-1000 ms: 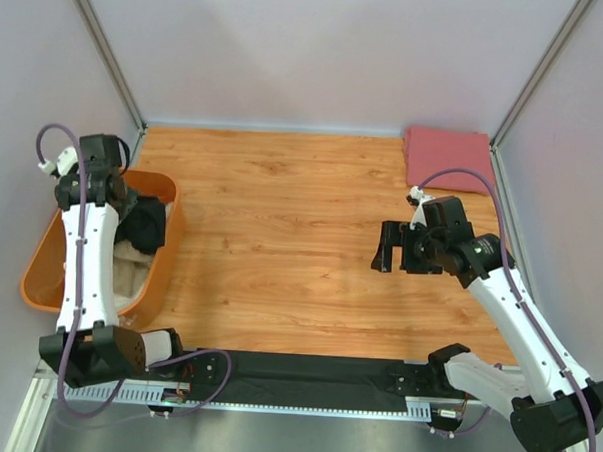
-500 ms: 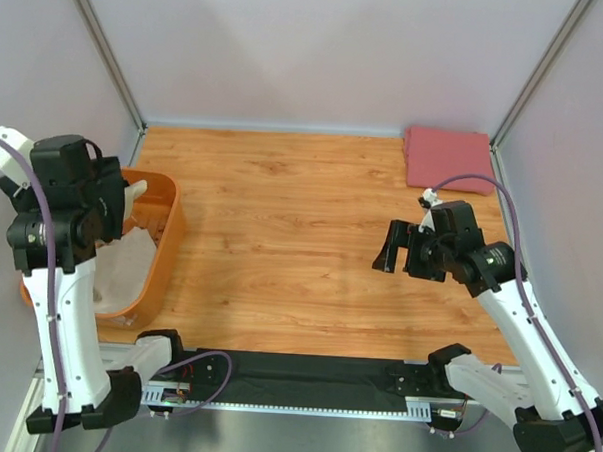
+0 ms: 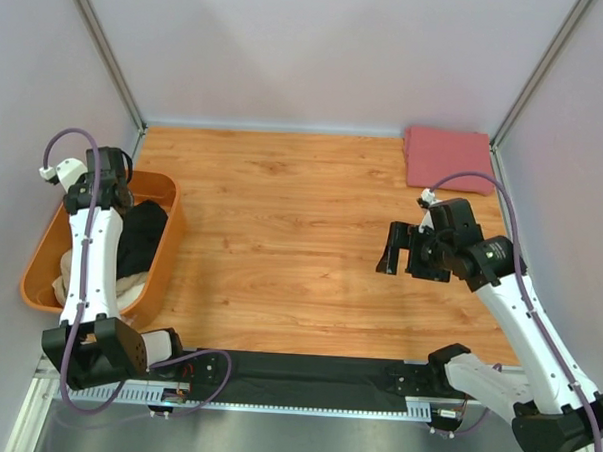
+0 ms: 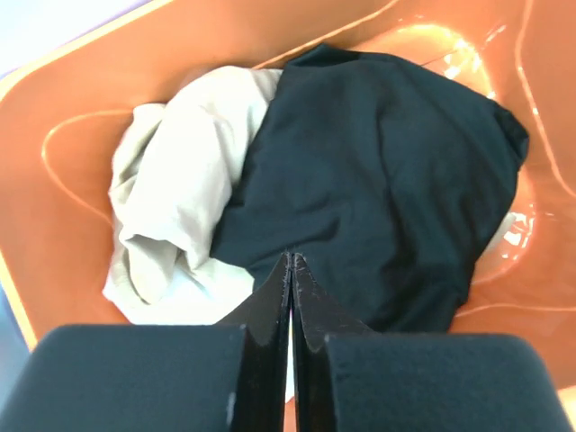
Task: Fold and stack the t-shirts
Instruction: Grab the tshirt from the pile
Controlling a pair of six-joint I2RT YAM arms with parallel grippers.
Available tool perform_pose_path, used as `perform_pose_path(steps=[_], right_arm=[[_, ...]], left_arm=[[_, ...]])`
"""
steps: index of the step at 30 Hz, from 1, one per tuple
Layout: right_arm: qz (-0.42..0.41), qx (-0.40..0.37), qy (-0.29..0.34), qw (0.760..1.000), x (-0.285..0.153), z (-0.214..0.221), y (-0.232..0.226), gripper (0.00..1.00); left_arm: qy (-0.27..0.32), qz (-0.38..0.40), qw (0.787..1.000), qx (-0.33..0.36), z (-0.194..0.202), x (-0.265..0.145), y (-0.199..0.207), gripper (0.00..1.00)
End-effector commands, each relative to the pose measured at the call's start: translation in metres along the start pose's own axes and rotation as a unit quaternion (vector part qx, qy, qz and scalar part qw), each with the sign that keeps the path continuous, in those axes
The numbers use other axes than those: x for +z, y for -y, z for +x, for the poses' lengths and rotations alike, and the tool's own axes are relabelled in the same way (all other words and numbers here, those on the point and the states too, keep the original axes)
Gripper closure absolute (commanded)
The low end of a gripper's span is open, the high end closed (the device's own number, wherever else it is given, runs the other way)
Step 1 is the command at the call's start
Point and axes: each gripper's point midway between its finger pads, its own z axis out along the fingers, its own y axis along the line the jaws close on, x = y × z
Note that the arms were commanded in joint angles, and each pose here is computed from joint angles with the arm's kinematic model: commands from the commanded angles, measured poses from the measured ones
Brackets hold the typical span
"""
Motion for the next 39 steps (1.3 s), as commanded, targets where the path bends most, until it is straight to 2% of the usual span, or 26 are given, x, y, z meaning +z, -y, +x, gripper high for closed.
perform_pose_path(steps=[1, 5, 8, 9, 11, 13, 15, 20, 22, 25, 26, 32, 39], right_arm=[[0.005, -0.024, -0.002, 1.0, -0.004, -0.009, -0.002, 0.0], [0.001, -0.026, -0.018, 1.0, 0.003, -0.007, -0.003, 0.0], [-0.002, -0.026, -0.028, 0.999, 0.009, -0.007, -0.005, 0.0], [-0.002, -0.026, -0.032, 0.999, 0.01, -0.007, -0.005, 0.0], [-0.003, -0.028, -0.037, 0.999, 0.011, -0.007, -0.006, 0.0], [0.0, -0.027, -0.042, 0.999, 0.011, -0.006, -0.005, 0.0], [-0.001, -0.027, -0.041, 0.999, 0.011, -0.005, -0.006, 0.0], [-0.002, -0.023, -0.046, 0.999, 0.012, -0.003, -0.006, 0.0], [-0.006, -0.02, -0.044, 0.999, 0.013, -0.004, -0.007, 0.0], [-0.012, -0.014, -0.042, 0.999, 0.016, -0.006, -0.01, 0.0], [-0.013, -0.011, -0.043, 0.999, 0.017, -0.006, -0.011, 0.0], [-0.024, -0.002, -0.049, 0.999, 0.025, -0.007, -0.016, 0.0], [-0.027, -0.002, -0.051, 0.998, 0.025, -0.006, -0.017, 0.0]], left_arm=[[0.039, 0.031, 0.998, -0.031, -0.021, -0.008, 0.008, 1.0], [0.025, 0.035, 0.999, -0.019, -0.012, 0.001, 0.014, 0.98], [-0.021, 0.052, 0.998, 0.013, 0.004, 0.023, 0.033, 0.68], [-0.048, 0.081, 0.995, 0.023, 0.013, 0.027, 0.046, 0.67], [-0.09, 0.086, 0.992, 0.035, 0.033, 0.042, 0.053, 0.66], [-0.108, 0.108, 0.987, 0.044, 0.043, 0.048, 0.063, 0.61], [-0.117, 0.105, 0.986, 0.052, 0.053, 0.063, 0.059, 0.52], [-0.178, 0.06, 0.98, 0.061, 0.082, 0.09, 0.031, 0.49], [-0.183, 0.034, 0.981, 0.064, 0.087, 0.09, 0.018, 0.49], [-0.168, 0.011, 0.984, 0.066, 0.086, 0.085, 0.002, 0.44], [-0.156, 0.012, 0.985, 0.068, 0.08, 0.083, 0.001, 0.33], [-0.132, -0.022, 0.987, 0.093, 0.066, 0.069, -0.022, 0.31], [-0.151, -0.047, 0.984, 0.081, 0.092, 0.064, -0.042, 0.29]])
